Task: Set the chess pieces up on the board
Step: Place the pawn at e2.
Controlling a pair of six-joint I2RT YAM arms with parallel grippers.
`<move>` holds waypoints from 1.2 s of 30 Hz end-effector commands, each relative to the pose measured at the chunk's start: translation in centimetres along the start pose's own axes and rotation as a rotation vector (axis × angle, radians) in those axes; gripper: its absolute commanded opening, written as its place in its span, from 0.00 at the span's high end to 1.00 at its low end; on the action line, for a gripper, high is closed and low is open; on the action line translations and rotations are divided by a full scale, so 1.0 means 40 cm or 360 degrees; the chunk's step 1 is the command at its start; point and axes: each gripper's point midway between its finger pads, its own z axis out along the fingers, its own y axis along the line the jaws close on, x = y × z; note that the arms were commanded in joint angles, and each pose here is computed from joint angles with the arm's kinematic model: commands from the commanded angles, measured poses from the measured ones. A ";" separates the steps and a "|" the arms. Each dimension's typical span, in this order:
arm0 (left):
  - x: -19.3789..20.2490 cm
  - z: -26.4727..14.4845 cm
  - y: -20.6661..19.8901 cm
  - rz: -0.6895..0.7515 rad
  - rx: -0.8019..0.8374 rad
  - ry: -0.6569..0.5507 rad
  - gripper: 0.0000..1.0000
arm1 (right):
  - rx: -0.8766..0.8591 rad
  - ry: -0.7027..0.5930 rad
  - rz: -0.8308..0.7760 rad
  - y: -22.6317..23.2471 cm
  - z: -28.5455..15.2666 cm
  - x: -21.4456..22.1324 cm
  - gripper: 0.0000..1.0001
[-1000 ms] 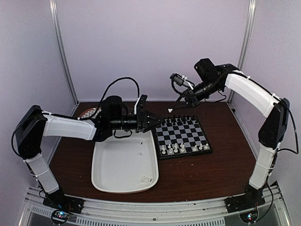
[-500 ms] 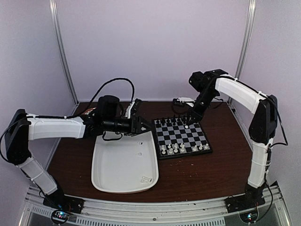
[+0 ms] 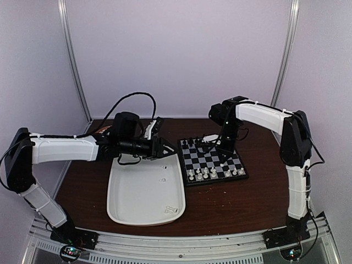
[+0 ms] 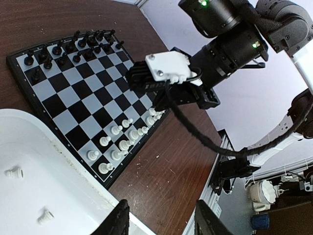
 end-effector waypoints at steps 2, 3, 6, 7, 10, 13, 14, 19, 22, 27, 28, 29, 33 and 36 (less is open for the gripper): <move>-0.025 -0.023 -0.013 0.0055 0.0013 -0.0065 0.55 | 0.0089 0.0117 -0.0050 -0.006 0.037 0.010 0.98; -0.024 -0.024 -0.013 0.0054 0.0012 -0.0065 0.55 | 0.0092 0.0123 -0.0051 -0.005 0.042 0.010 0.98; -0.022 -0.024 -0.011 0.0051 0.0012 -0.0065 0.55 | 0.0113 0.0123 -0.0059 -0.007 0.059 0.003 0.98; -0.021 -0.024 -0.010 0.0049 0.0012 -0.0065 0.55 | 0.0122 0.0123 -0.0061 -0.007 0.062 0.000 0.98; -0.018 -0.024 -0.009 0.0043 0.0014 -0.0064 0.55 | 0.0137 0.0127 -0.0051 -0.014 0.078 -0.005 0.98; -0.018 -0.023 -0.011 0.0040 0.0023 -0.0064 0.55 | 0.0145 0.0108 -0.0045 -0.020 0.086 -0.015 0.97; -0.017 -0.022 -0.011 0.0039 0.0025 -0.0061 0.55 | 0.0149 0.0100 -0.0044 -0.022 0.087 -0.019 0.97; -0.016 -0.021 -0.010 0.0032 0.0029 -0.0061 0.56 | 0.0139 0.0093 -0.0036 -0.025 0.097 -0.028 0.97; -0.015 -0.021 -0.009 0.0030 0.0028 -0.0061 0.56 | 0.0139 0.0105 -0.0037 -0.027 0.104 -0.025 0.97; -0.014 -0.019 -0.007 0.0025 0.0033 -0.0060 0.56 | 0.0140 0.0111 -0.0038 -0.029 0.114 -0.023 0.96; -0.015 -0.018 -0.008 0.0025 0.0035 -0.0061 0.56 | 0.0142 0.0112 -0.0039 -0.029 0.115 -0.023 0.96; -0.014 -0.017 -0.008 0.0024 0.0037 -0.0058 0.56 | 0.0148 0.0112 -0.0038 -0.031 0.117 -0.024 0.95; -0.013 -0.016 -0.008 0.0023 0.0037 -0.0054 0.56 | 0.0153 0.0123 -0.0041 -0.034 0.123 -0.021 0.94; -0.013 -0.015 -0.008 0.0019 0.0041 -0.0052 0.56 | 0.0157 0.0137 -0.0042 -0.036 0.128 -0.018 0.93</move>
